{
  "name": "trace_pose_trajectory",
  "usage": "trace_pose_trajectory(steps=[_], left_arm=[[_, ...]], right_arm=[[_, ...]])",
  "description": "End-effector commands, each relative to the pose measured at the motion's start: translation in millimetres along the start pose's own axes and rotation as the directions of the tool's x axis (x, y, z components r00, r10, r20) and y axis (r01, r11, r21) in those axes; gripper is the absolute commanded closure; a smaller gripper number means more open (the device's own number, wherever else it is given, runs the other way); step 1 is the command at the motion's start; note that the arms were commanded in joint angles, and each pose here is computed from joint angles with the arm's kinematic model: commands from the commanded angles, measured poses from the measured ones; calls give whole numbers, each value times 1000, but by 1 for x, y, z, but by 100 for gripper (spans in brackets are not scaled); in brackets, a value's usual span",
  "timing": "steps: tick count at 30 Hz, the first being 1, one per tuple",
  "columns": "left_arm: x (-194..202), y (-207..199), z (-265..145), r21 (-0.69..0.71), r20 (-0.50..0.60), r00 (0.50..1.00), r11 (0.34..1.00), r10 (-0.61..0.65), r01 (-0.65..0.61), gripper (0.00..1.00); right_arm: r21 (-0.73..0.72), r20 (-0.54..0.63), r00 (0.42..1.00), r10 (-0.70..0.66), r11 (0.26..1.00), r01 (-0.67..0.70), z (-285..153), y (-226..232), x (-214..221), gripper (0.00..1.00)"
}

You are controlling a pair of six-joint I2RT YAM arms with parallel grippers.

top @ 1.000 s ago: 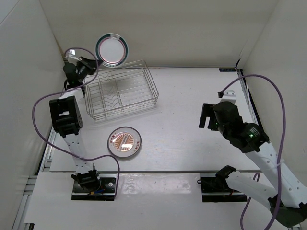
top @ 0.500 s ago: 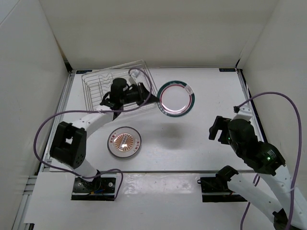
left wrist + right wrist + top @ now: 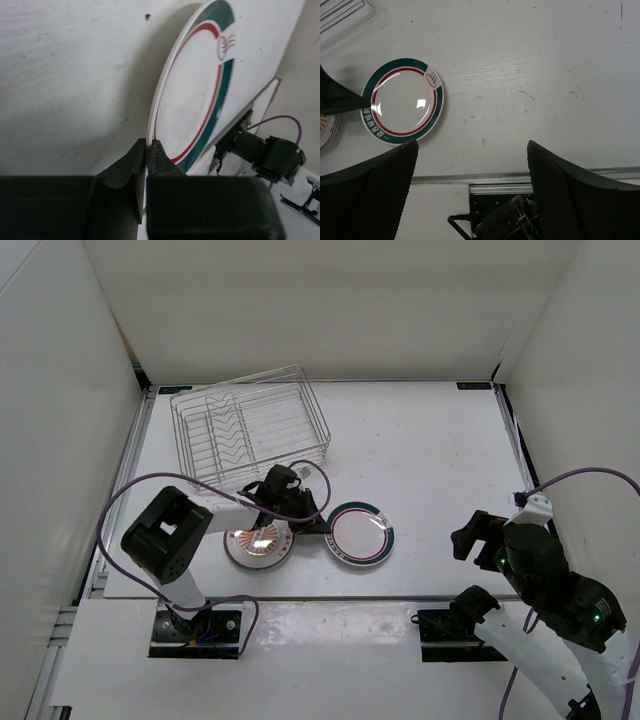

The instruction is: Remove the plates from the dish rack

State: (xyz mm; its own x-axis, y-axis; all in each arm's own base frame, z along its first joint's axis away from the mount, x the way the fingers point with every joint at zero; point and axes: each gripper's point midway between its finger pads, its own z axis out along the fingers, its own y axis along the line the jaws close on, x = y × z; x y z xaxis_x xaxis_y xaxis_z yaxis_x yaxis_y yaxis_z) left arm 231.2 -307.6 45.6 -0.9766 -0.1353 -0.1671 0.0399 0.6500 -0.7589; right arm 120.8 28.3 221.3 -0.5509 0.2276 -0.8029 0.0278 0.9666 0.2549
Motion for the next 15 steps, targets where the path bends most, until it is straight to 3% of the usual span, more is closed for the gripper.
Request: trace_pose_trajectory(steps=[1, 11, 15], left_arm=[[-16, -15, 7, 21, 55, 998, 1000, 15, -16, 99], [-16, -2, 14, -108, -5, 1000, 994, 11, -12, 40], [-25, -16, -19, -169, 4, 994, 980, 110, -107, 27]], right_arm=[[-17, 23, 1000, -21, 1000, 22, -10, 0, -9, 10], [-28, 23, 993, -115, 993, 116, -6, -2, -6, 10], [-11, 41, 991, -130, 991, 131, -2, -4, -8, 10]])
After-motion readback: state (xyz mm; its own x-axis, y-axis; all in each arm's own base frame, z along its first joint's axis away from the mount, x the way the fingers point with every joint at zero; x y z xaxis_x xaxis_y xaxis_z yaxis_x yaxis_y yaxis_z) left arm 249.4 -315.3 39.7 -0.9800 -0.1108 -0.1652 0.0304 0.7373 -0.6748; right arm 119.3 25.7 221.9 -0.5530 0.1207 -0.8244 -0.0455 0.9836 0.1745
